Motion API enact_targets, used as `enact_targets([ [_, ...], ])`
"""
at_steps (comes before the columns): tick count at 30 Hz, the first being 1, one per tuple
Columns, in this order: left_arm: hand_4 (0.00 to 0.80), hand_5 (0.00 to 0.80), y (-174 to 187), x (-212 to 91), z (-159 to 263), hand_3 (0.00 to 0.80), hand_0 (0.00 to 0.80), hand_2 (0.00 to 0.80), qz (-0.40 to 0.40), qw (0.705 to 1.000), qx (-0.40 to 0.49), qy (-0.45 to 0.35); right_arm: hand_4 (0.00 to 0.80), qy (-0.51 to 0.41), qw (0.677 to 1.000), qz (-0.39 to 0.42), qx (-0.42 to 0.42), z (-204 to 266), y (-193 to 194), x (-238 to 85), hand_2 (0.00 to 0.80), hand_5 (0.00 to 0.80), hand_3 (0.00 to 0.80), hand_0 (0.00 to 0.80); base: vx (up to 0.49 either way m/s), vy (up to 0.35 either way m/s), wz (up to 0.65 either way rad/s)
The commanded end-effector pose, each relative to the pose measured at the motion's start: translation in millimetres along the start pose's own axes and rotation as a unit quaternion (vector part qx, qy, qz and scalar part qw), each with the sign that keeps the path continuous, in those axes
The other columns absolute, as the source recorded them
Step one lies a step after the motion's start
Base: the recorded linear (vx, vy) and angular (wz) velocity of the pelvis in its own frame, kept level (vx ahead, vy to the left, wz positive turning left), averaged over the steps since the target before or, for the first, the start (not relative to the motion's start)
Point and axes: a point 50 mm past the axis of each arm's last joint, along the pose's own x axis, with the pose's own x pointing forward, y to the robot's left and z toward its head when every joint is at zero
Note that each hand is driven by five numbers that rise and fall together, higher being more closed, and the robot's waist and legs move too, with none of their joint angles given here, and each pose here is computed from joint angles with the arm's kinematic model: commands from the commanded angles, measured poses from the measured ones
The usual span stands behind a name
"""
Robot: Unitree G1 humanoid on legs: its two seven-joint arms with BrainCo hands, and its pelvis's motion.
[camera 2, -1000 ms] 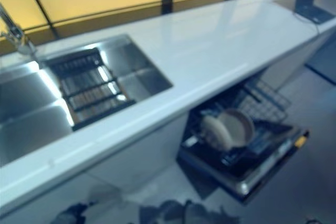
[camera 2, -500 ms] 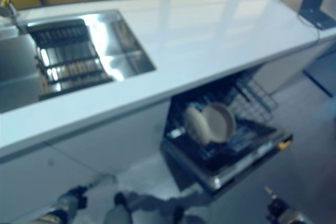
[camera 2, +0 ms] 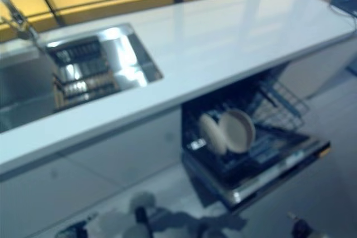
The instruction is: Take plates into dishwasher
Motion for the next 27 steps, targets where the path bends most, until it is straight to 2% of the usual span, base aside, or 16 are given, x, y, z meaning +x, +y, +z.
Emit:
enact_targets([
  [1, 0.000, 0.000, -9, 0, 7, 0.000, 0.000, 0.000, -0.020, 1.000, 0.015, -0.015, 0.000, -0.032, 0.999, -0.041, -0.003, 16, -16, -3, 0.000, 0.000, 0.000, 0.000, -0.257, 0.014, 0.06],
  [3, 0.000, 0.000, -13, -1, 7, 0.000, 0.000, 0.000, -0.025, 0.999, 0.026, -0.019, 0.000, -0.037, 0.998, -0.041, -0.001, 17, -22, -4, 0.000, 0.000, 0.000, 0.000, -0.243, 0.089, -0.21],
  [5, 0.000, 0.000, -13, -1, 13, 0.000, 0.000, 0.000, -0.027, 0.999, 0.037, -0.028, 0.000, -0.047, 0.998, -0.043, -0.004, 23, -27, -6, 0.000, 0.000, 0.000, 0.000, -0.269, 0.189, 0.57],
  [9, 0.000, 0.000, -21, -3, 41, 0.000, 0.000, 0.000, -0.039, 0.997, 0.027, -0.068, 0.000, -0.068, 0.997, -0.034, 0.018, 38, -14, -9, 0.000, 0.000, 0.000, 0.000, -0.268, 0.100, 0.67],
  [15, 0.000, 0.000, -11, -3, 47, 0.000, 0.000, 0.000, -0.027, 0.997, -0.008, -0.078, 0.000, -0.096, 0.992, 0.003, 0.078, 50, 5, -11, 0.000, 0.000, 0.000, 0.000, -0.205, 0.049, 0.07],
  [24, 0.000, 0.000, -23, -3, 38, 0.000, 0.000, 0.000, -0.040, 0.996, -0.039, -0.062, 0.000, -0.128, 0.956, 0.136, 0.224, 63, 56, -18, 0.000, 0.000, 0.000, 0.000, -0.098, 0.059, 0.03],
  [27, 0.000, 0.000, -27, -3, 33, 0.000, 0.000, 0.000, -0.045, 0.996, -0.041, -0.058, 0.000, -0.146, 0.922, 0.217, 0.284, 76, 81, -28, 0.000, 0.000, 0.000, 0.000, -0.042, 0.051, 0.12],
])
